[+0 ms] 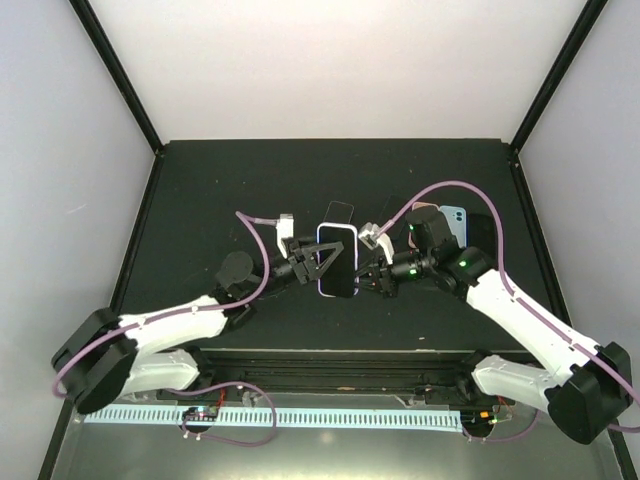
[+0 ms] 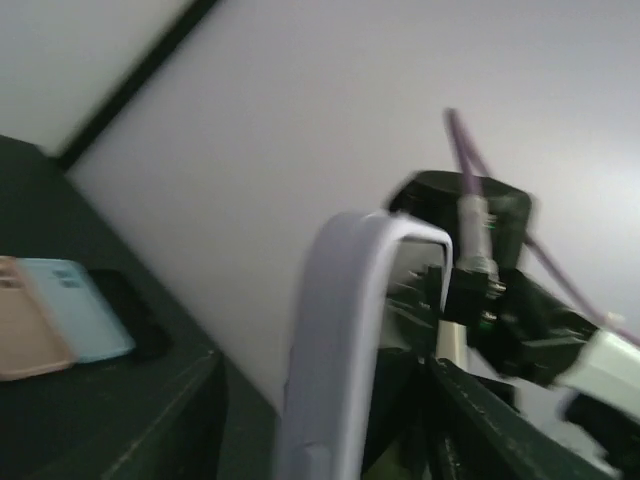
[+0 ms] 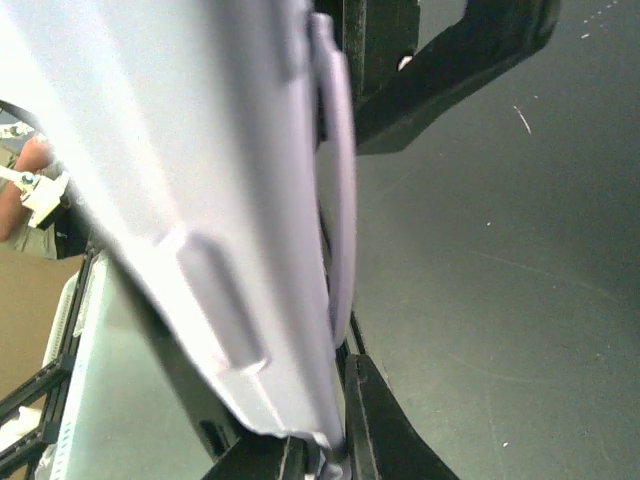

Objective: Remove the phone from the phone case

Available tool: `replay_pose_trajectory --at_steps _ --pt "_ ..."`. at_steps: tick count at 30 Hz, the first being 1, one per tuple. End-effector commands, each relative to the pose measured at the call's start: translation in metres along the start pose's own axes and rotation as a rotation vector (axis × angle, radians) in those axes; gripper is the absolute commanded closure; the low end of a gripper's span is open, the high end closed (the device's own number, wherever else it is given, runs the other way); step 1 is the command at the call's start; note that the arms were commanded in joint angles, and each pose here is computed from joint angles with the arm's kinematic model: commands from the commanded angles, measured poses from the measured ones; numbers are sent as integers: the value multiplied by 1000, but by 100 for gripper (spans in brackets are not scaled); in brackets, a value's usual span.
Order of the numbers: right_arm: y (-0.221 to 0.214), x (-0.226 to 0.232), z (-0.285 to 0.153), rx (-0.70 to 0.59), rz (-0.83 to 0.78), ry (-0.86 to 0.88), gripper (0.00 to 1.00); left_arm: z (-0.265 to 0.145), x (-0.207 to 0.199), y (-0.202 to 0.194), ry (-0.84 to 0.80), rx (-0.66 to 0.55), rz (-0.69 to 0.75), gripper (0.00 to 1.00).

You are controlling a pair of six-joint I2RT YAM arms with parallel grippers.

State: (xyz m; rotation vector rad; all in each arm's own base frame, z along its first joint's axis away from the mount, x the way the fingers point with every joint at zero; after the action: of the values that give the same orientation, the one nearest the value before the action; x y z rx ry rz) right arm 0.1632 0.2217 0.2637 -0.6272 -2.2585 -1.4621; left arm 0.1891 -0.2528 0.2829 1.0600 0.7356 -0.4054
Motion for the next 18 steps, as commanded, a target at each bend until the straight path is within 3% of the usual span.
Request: replay_pose_trajectory --at_steps 1,4,8,11,18 --pt "11 2 -7 -73 30 -55 99 -8 31 10 436 9 93 43" --pt "1 -14 -7 -90 126 -166 99 -24 25 21 542 -42 163 34" --pt "-9 -39 -7 -108 246 -318 99 -39 25 23 694 -32 245 32" --pt "-12 -48 -4 -108 298 -330 99 -39 29 10 794 39 314 40" --pt "-24 -69 -1 -85 428 -443 99 -16 29 -34 964 235 515 39"
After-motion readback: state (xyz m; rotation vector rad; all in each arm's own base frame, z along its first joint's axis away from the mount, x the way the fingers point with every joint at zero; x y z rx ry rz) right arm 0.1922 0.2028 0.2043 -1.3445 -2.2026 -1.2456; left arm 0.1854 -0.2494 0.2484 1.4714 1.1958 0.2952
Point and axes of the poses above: each gripper's point midway between its finger pads, its own z axis out along the fingers, its own x axis along the line the jaws close on, y = z × x, the point moved 6 cm from there along -z, back along the fingers, and after that the axes turned 2 degrees about -z, right-handed, at the moved point
